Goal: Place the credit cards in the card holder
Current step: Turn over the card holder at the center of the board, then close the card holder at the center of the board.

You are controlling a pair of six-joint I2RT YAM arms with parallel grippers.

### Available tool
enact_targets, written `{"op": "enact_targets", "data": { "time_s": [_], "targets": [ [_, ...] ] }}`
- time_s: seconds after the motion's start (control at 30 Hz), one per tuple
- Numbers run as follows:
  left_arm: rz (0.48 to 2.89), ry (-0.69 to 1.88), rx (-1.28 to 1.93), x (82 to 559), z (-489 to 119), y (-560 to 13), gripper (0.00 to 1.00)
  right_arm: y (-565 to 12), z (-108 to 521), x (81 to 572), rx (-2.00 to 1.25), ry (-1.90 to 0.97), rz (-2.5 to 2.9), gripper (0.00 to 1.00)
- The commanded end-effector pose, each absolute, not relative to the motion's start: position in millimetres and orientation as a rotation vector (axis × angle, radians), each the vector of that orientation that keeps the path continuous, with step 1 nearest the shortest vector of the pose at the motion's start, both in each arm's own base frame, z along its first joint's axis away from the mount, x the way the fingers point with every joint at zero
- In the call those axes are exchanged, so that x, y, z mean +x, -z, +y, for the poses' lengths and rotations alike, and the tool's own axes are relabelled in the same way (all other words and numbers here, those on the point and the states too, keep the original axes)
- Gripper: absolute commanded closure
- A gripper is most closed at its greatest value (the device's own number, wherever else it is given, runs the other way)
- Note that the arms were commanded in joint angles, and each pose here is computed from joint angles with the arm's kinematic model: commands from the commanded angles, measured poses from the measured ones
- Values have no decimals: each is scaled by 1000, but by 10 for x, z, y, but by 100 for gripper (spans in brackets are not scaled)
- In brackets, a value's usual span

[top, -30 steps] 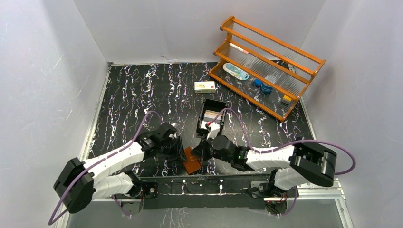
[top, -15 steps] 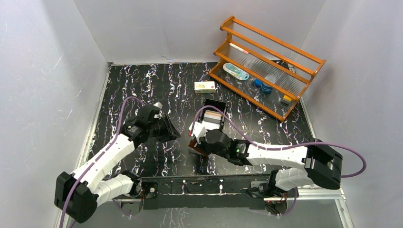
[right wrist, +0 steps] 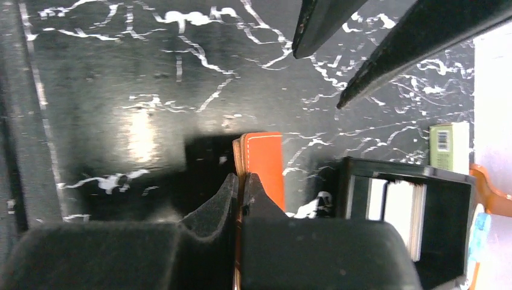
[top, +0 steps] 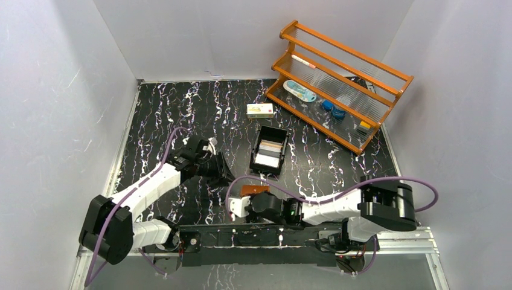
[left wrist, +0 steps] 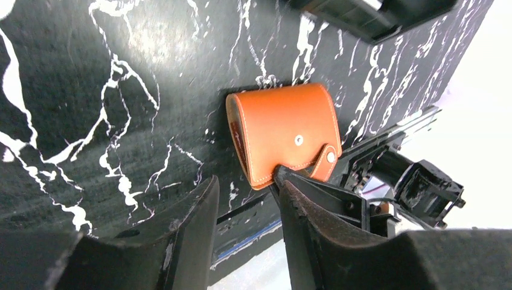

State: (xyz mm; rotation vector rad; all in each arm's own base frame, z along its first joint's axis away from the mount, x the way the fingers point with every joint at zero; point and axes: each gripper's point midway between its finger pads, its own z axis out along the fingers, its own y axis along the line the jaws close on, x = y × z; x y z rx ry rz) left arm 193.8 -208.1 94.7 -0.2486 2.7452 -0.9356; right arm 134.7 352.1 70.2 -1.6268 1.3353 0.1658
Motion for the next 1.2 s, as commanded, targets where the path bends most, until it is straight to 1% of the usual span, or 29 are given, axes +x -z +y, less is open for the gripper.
{"op": "enact_targets", "data": {
  "time_s": [0.0,0.13,0.27,0.33,0.43,0.57,0.67,0.87,1.0,1.1,1.17],
  "targets": [
    [2749,1075,-206,1776,-2155,-930,59,-471,3595,1132,-1665,-211,1374,90],
    [2790,1097,-221,1662,-2147,-761,62,-403,3664,952,-1659,-299,1440,78],
    [2807,1113,-222,1600,-2145,-649,62,-434,3685,819,-1647,-383,1491,67],
    [2801,1127,-211,1613,-2164,-646,63,-558,3698,751,-1597,-462,1536,61],
    [2792,1131,-165,1629,-2204,-668,66,-860,3674,712,-1429,-605,1626,57],
    [2784,1089,-130,1668,-2216,-659,68,-1258,3467,885,-1042,-780,1824,56],
    [2802,1076,-118,1669,-2241,-622,68,-1338,3273,994,-880,-848,1959,57],
    [2825,1037,-63,1666,-2371,-601,69,-1185,3137,1093,-857,-779,2131,57],
    [2793,1025,-81,1702,-2414,-672,77,-997,3132,1041,-862,-770,2202,60],
    [2773,1051,-82,1711,-2447,-698,81,-911,3142,1013,-861,-792,2215,64],
    [2772,1058,-88,1704,-2458,-665,82,-895,3158,1006,-846,-831,2212,66]
  ]
}}
